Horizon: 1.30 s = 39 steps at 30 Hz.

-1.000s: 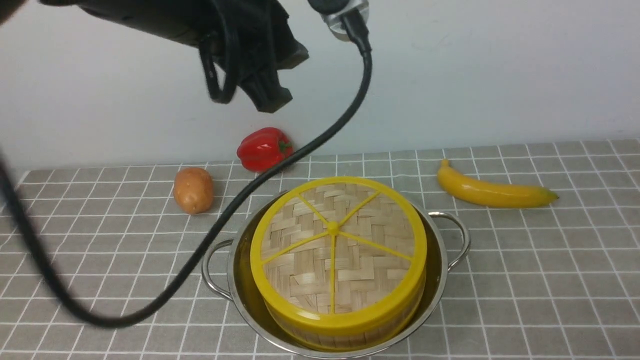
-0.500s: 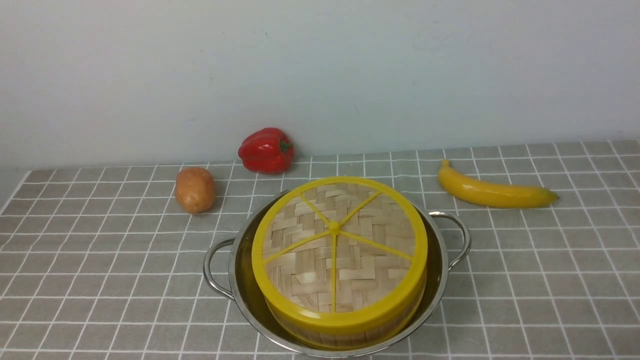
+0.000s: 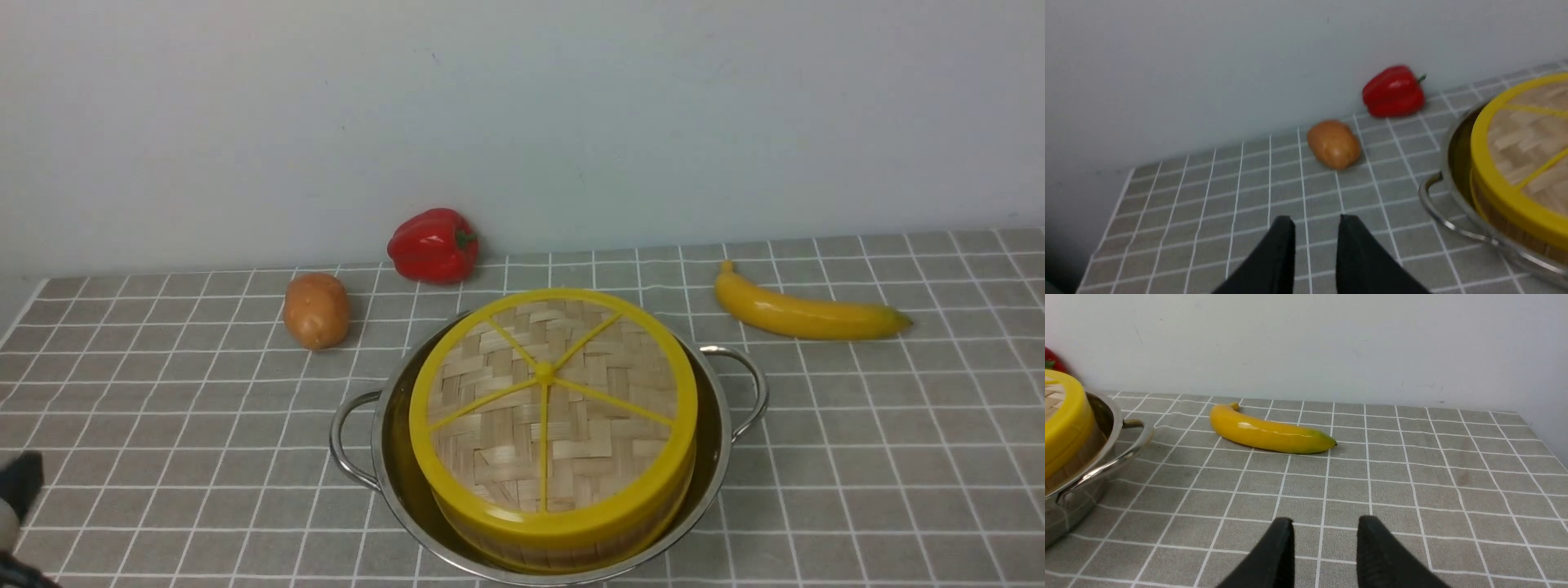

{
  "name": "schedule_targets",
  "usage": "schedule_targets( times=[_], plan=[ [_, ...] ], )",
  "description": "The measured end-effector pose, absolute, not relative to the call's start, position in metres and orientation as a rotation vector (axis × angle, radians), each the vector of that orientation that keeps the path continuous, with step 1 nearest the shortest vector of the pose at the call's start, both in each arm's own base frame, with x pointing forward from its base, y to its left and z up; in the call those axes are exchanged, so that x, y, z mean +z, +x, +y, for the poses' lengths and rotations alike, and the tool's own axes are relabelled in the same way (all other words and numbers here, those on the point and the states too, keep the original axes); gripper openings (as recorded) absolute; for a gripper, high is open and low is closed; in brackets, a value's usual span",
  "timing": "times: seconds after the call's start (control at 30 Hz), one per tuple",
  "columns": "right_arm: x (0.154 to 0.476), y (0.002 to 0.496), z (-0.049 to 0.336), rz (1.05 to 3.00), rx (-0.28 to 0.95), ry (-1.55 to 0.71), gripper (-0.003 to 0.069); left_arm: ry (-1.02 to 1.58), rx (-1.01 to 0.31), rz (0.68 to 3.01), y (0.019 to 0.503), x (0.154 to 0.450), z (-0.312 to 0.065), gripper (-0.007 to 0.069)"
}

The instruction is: Place the steamer in the pot on the grey tablecloth, and put the lid on the steamer.

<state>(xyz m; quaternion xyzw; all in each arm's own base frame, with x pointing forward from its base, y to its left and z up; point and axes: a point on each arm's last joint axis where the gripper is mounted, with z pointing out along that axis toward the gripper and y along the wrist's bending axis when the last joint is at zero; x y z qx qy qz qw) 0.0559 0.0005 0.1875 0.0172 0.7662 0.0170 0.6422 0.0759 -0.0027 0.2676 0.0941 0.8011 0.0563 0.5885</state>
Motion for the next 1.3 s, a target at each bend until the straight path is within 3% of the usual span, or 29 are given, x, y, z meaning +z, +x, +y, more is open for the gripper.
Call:
schedule_targets(
  times=[0.1,0.47,1.3],
  plan=[
    [0.187,0.056,0.0,1.746,0.039,0.039,0.0243,0.197,0.146,1.843,0.067,0.237,-0.002,0.0159],
    [0.188,0.056,0.0,1.746,0.039,0.039,0.0243,0.171,0.147,1.819,0.053,0.189,-0.002,0.0181],
    [0.188,0.056,0.0,1.746,0.039,0.039,0.0243,0.034,0.143,1.869,0.053,0.177,0.005,0.0213]
  ],
)
